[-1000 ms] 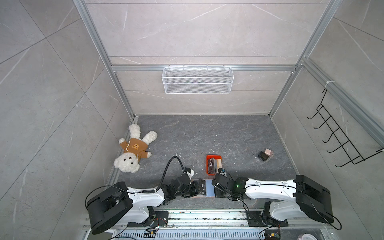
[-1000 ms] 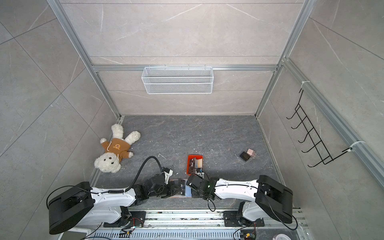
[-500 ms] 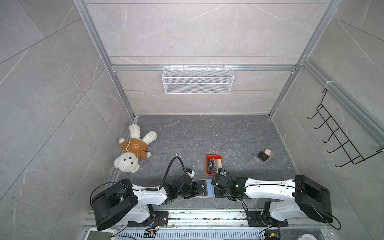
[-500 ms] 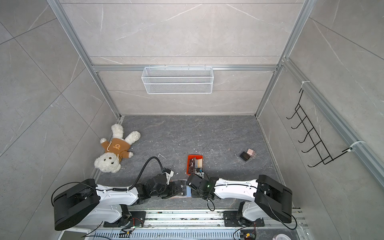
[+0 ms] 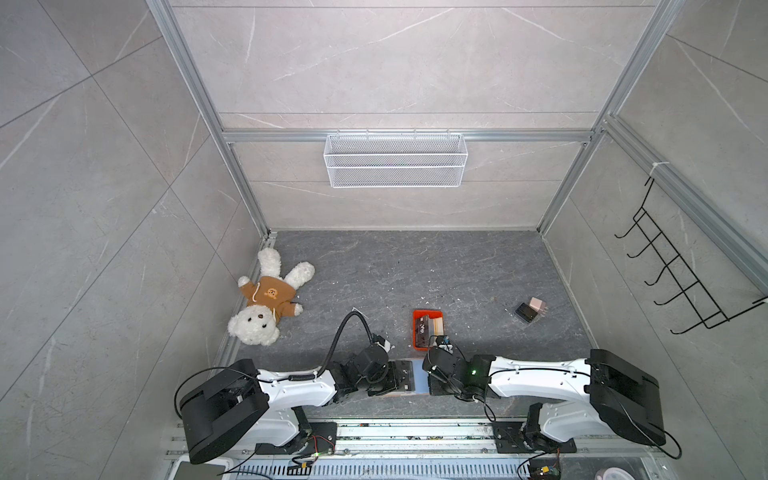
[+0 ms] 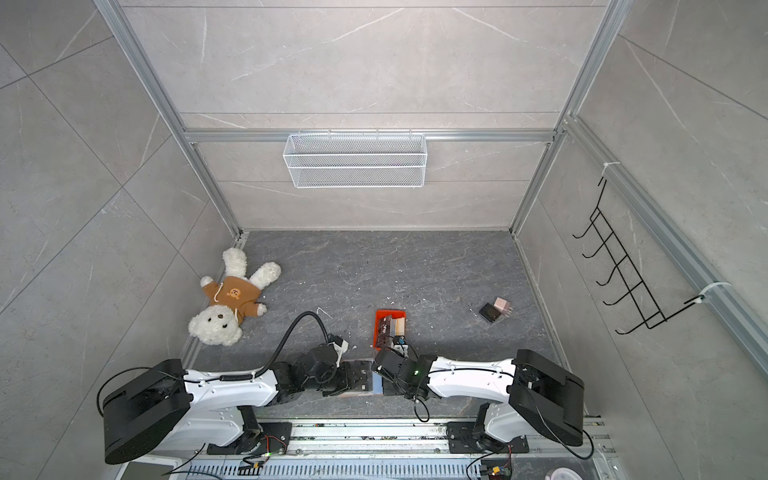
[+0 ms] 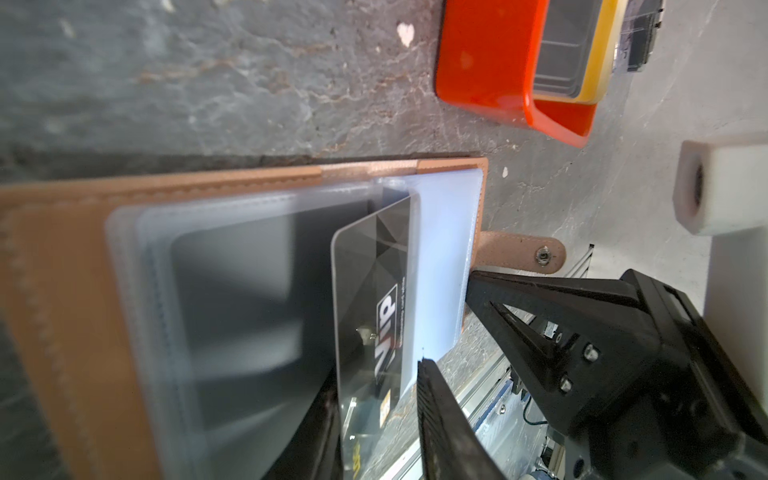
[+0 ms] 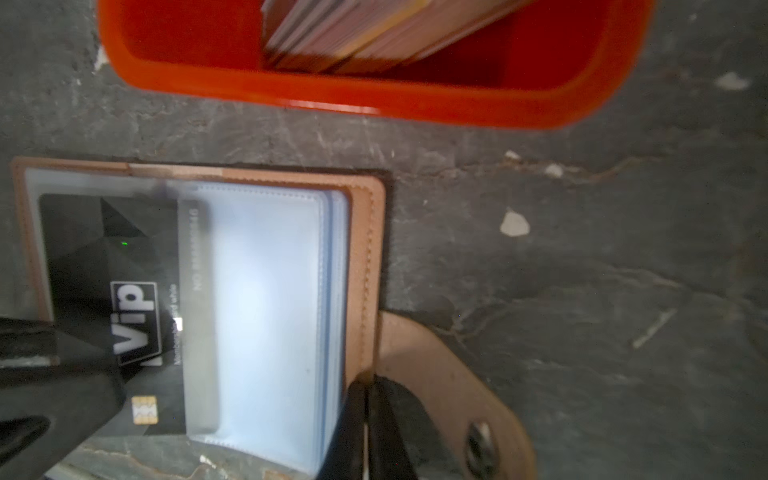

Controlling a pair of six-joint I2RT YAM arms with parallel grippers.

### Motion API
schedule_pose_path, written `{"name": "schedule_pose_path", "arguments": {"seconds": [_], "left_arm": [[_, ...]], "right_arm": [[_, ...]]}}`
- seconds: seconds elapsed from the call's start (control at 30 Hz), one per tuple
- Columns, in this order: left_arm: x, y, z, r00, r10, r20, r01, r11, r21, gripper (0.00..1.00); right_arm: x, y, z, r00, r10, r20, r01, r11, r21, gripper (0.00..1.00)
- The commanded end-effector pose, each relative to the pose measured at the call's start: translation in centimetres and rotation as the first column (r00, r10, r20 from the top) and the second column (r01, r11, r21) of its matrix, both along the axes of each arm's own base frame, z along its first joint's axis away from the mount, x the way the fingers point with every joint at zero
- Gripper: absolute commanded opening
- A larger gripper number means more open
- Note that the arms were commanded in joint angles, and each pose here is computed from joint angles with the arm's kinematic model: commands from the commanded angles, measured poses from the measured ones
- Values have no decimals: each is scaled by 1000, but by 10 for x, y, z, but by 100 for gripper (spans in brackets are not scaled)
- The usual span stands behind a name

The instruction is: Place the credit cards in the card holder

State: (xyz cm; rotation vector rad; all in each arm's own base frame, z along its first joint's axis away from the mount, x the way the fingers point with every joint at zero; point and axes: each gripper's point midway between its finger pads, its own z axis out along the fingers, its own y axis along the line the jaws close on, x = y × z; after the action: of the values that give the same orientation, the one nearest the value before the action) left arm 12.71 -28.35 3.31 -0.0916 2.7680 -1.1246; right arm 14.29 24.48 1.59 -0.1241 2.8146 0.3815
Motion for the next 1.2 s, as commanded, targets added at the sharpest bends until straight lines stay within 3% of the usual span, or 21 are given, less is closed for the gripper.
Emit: {"name": "schedule_pose_path", "arguments": {"seconds": [0.0, 0.37, 0.77, 1.17], "left_arm": [[1, 15, -7, 1000, 9, -4, -9, 996, 83, 33], [8, 16, -15, 1000, 26, -17, -24, 994, 107, 31], [10, 29, -26, 998, 50, -30, -43, 975, 219, 32], [12, 36, -27, 998, 66, -23, -57, 963, 262, 40]], "right_arm": [[-1, -12, -11, 1000, -20, -7, 20, 998, -65, 8], [-2, -13, -12, 1000, -24, -10, 23, 997, -69, 7], [-2, -15, -13, 1000, -26, -8, 25, 997, -75, 7], [-2, -13, -14, 1000, -23, -11, 22, 997, -74, 6]]}}
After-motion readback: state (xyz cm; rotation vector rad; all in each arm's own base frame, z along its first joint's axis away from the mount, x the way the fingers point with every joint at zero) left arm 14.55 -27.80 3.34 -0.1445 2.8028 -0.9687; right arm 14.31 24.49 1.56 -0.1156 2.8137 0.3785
